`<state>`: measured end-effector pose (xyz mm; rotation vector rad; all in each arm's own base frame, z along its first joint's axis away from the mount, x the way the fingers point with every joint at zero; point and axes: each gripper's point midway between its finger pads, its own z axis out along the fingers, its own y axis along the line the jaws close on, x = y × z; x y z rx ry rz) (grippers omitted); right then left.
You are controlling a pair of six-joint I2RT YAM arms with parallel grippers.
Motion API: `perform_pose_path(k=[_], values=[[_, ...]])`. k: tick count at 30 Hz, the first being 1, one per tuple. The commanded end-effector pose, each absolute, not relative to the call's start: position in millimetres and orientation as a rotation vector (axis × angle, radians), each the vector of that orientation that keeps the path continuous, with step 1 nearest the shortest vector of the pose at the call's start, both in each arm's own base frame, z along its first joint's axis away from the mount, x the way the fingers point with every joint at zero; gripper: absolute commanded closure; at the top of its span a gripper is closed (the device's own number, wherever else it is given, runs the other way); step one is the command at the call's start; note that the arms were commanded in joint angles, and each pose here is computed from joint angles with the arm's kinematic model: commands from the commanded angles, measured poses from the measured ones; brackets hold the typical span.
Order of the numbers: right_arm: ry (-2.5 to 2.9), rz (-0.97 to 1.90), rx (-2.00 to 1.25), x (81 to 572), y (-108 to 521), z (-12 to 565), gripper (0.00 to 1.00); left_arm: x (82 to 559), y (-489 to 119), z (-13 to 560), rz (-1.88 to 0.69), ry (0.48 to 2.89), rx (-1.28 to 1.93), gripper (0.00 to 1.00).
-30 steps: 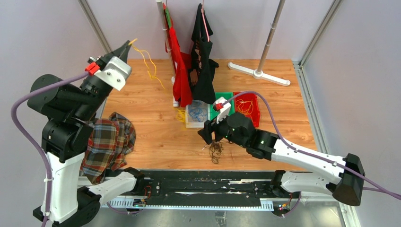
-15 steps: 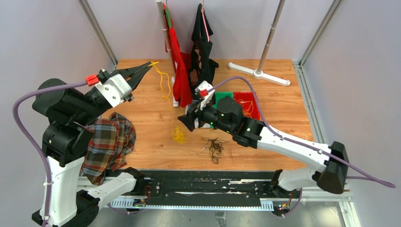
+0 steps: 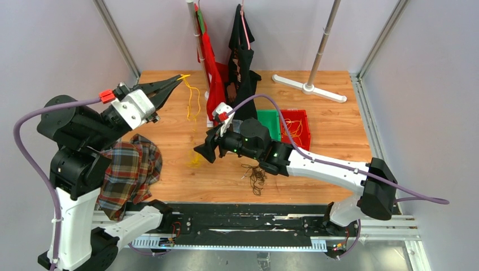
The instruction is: Untangle the cables
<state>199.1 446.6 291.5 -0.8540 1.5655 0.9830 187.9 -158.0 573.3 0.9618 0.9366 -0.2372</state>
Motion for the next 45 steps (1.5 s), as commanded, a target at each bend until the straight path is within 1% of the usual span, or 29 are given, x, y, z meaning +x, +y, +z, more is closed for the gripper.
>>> perform_pose_path(k=[1,3,5,7,9,10,17,19,21,28,37,43,45], values=[[1.468,1.086,-0.832,187,460,325,0.27,182,-153,577,-0.212,0.912,0.958,0.99],[1.481,1.083,-0.827,189,463,321,0.29,181,-153,579,-0.216,0.911,0.952,1.0],[1.501,1.065,-0.815,194,464,316,0.33,181,-153,580,-0.222,0.908,0.95,1.0],[1.533,1.036,-0.8,200,463,309,0.44,179,-153,584,-0.227,0.902,0.945,1.0],[1.561,1.016,-0.795,203,462,300,0.59,176,-153,590,-0.232,0.886,0.941,1.0],[1.57,1.009,-0.796,204,461,296,0.64,175,-153,594,-0.233,0.877,0.936,1.0],[1.661,0.963,-0.819,206,459,248,0.86,168,-152,622,-0.233,0.816,0.906,1.0],[1.692,0.956,-0.829,205,459,233,0.95,166,-151,631,-0.231,0.795,0.894,1.0],[1.725,0.95,-0.838,203,458,216,0.99,162,-148,642,-0.225,0.767,0.875,1.0],[1.844,0.926,-0.87,196,451,152,0.99,145,-128,692,-0.196,0.669,0.736,1.0],[1.981,0.833,-0.888,190,430,83,1.0,133,-68,768,0.036,0.498,0.422,1.0],[2.048,0.79,-0.912,183,419,51,0.94,118,-37,806,0.141,0.396,0.264,1.0],[2.067,0.779,-0.916,181,415,43,0.91,111,-32,816,0.165,0.365,0.252,1.0]])
